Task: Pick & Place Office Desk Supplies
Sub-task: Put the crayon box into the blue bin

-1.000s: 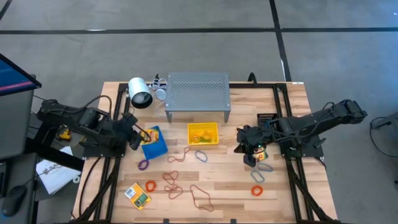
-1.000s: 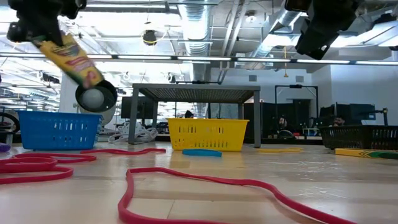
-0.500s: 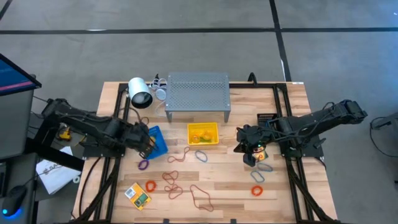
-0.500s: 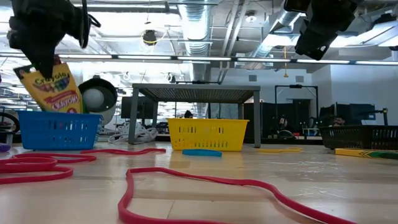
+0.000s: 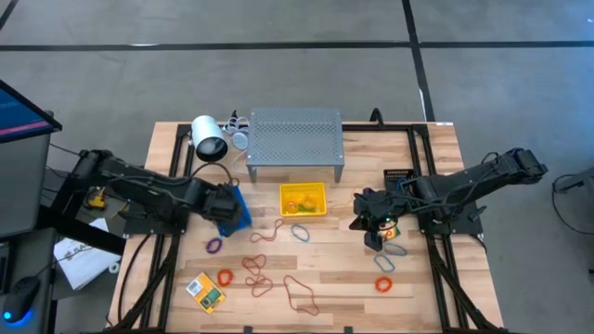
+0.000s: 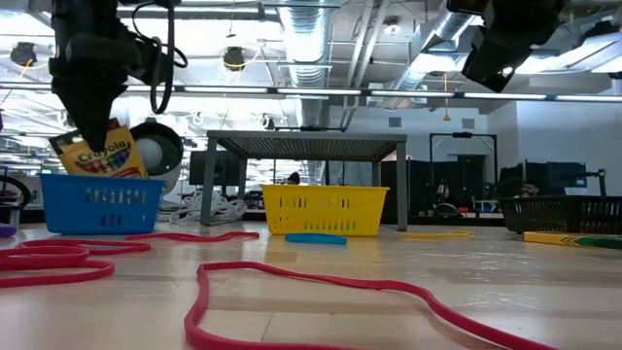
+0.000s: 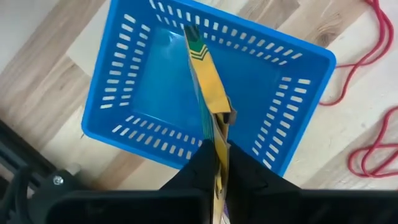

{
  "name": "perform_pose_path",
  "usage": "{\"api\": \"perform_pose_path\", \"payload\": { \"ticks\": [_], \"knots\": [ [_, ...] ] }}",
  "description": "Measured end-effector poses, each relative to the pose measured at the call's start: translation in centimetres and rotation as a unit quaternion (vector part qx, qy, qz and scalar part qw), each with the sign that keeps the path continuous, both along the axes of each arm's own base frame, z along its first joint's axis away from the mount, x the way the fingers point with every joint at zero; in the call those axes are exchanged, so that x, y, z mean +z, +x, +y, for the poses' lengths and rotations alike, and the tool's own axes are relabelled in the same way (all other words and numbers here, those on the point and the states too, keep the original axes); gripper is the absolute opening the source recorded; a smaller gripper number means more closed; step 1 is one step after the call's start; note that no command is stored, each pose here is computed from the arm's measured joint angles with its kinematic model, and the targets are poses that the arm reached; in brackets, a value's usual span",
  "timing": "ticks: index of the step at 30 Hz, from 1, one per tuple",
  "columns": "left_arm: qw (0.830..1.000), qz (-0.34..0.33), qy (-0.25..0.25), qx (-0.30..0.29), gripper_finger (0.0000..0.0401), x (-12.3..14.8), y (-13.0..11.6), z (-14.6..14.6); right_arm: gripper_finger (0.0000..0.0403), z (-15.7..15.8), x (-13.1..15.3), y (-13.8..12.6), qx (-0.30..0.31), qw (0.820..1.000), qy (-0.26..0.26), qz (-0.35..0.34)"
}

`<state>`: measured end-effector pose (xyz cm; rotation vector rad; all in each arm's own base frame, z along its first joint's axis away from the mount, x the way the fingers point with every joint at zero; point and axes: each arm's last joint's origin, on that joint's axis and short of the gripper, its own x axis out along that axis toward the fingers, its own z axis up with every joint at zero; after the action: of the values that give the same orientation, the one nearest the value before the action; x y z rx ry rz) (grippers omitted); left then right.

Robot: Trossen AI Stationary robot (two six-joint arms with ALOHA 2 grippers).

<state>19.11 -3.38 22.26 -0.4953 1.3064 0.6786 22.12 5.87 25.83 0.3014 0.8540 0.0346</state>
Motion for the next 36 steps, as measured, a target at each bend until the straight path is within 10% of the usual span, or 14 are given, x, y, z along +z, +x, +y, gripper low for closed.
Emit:
{"api": "perform_pose_path", "payload": {
  "ticks": [22, 36],
  "knots": [
    [0.996, -0.064, -0.056, 0.019, 0.0146, 2.3, 0.0, 0.8, 0.0001, 0.0, 0.0, 0.0, 0.005, 1.000, -0.005, -0.001],
    [0.992, -0.091, -0.082, 0.015, 0.0120, 2.8, 0.1, 1.0, 0.0001, 0.5, 0.0, -0.1, 0.017, 1.000, -0.004, -0.001]
  ]
}}
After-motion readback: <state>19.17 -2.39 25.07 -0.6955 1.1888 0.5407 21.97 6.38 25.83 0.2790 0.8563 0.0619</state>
